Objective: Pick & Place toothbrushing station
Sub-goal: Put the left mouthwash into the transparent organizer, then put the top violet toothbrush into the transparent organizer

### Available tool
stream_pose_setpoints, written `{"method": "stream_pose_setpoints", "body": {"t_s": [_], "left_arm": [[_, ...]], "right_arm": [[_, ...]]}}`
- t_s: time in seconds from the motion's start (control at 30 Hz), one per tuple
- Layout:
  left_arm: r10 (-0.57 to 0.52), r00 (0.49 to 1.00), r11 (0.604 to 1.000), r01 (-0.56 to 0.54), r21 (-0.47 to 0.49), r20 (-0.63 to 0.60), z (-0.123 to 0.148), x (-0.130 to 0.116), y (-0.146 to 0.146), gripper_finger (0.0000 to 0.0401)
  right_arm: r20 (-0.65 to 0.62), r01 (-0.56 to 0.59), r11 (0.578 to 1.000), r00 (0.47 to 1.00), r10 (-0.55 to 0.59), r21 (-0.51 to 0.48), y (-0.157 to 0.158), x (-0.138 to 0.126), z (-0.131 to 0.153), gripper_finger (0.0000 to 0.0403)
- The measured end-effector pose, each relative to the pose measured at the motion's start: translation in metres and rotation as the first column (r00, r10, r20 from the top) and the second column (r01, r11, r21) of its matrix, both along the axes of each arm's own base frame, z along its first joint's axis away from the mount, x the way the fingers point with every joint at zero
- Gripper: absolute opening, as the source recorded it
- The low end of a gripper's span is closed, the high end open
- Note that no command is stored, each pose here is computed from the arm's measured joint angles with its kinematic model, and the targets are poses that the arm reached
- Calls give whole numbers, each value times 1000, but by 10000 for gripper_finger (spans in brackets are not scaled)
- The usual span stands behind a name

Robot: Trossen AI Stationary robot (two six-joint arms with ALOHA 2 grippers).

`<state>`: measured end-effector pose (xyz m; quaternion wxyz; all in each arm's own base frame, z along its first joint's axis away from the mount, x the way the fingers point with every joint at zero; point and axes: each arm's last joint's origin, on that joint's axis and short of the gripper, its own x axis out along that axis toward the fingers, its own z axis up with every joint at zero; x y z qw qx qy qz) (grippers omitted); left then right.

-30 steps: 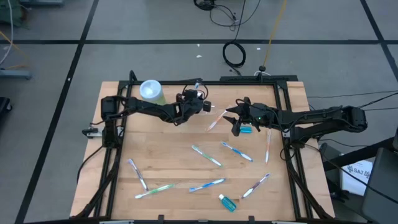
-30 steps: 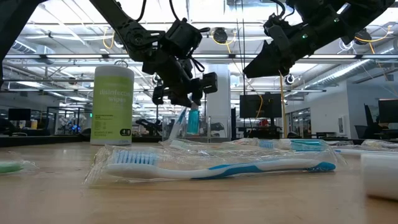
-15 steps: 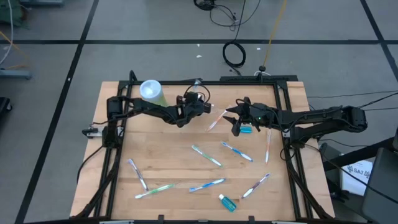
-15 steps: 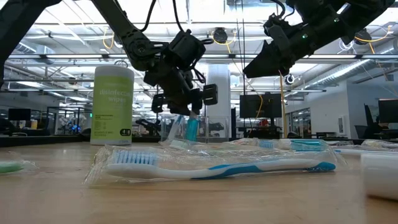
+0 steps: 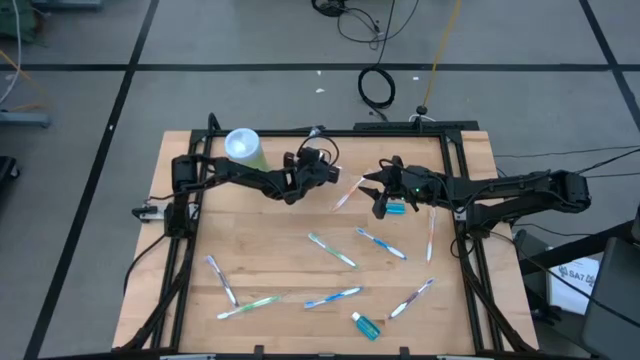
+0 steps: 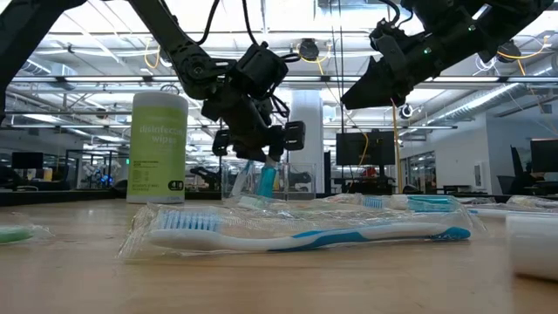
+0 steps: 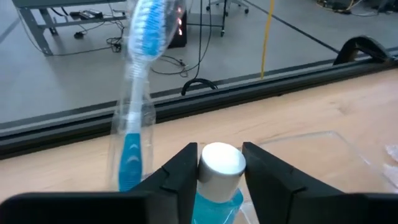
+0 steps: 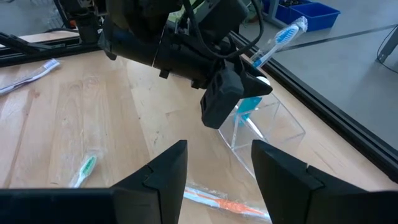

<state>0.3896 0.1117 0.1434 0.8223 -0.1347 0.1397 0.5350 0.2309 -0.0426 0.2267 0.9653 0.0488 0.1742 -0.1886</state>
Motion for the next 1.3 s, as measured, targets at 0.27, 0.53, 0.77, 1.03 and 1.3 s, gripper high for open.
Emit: {"method": "stream_pose_setpoints", "body": {"t_s": [0.27, 0.53, 0.77, 1.03, 1.3], "left_arm": [[-26, 1000, 1000, 26, -15, -3, -1, 0, -2, 214], [-47, 999, 999, 46, 7, 23, 24, -3, -6, 223], [-161, 987, 984, 162, 72, -20, 66, -11, -19, 208], [-466, 875, 881, 473, 22, -127, 118, -38, -54, 186], [-510, 844, 853, 521, 30, -165, 165, -83, -71, 161]], "right_arm": [[0, 0, 1000, 1000, 0, 0, 0, 0, 0, 171], [-4, -1, 1000, 1000, 1, 1, 0, 0, 0, 171], [-5, -3, 1000, 1000, 3, 2, 0, 0, 0, 171], [-8, -4, 1000, 1000, 4, 2, 0, 0, -1, 171], [-69, 4, 1000, 998, -3, 6, 0, -3, -6, 171]]}}
